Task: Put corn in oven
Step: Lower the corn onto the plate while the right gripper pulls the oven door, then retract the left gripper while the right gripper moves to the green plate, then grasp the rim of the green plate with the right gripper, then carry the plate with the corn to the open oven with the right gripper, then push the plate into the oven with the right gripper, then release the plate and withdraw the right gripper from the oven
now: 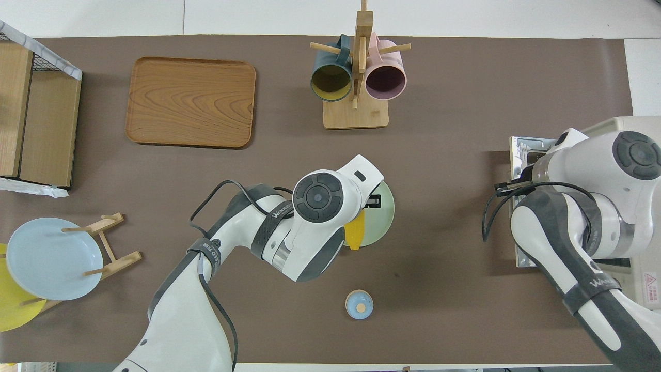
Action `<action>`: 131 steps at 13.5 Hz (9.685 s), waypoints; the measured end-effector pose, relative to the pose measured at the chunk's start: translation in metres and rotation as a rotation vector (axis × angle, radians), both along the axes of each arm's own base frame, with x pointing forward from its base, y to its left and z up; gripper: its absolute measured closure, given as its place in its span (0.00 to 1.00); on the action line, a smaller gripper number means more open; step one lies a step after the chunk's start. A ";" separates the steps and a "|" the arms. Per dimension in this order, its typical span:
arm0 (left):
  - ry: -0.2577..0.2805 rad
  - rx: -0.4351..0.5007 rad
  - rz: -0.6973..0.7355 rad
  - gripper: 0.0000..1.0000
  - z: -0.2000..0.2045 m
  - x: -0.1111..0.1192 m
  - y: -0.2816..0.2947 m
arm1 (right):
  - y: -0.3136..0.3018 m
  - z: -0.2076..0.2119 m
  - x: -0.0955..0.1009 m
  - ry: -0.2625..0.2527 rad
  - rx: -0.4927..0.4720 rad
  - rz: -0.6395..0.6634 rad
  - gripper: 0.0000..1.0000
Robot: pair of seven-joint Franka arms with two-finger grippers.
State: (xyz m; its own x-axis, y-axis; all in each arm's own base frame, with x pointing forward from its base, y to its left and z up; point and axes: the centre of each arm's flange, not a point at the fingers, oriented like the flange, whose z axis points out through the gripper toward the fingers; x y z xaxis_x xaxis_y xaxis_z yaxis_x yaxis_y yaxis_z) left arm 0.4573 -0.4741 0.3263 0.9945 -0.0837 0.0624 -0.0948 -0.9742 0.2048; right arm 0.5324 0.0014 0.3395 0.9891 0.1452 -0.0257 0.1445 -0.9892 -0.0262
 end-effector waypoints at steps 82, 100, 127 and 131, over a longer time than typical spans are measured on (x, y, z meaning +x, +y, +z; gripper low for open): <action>0.031 0.184 0.072 0.00 0.277 0.099 0.440 | -0.072 0.036 -0.023 0.103 -0.275 -0.016 0.97; 0.028 0.184 0.076 0.00 0.278 0.098 0.442 | 0.023 0.042 -0.017 0.045 -0.218 -0.065 0.99; 0.028 0.184 0.076 0.00 0.279 0.098 0.442 | 0.035 -0.038 -0.083 0.106 -0.191 -0.159 0.99; 0.028 0.184 0.076 0.00 0.279 0.098 0.442 | 0.038 -0.036 -0.082 0.114 -0.212 -0.135 0.99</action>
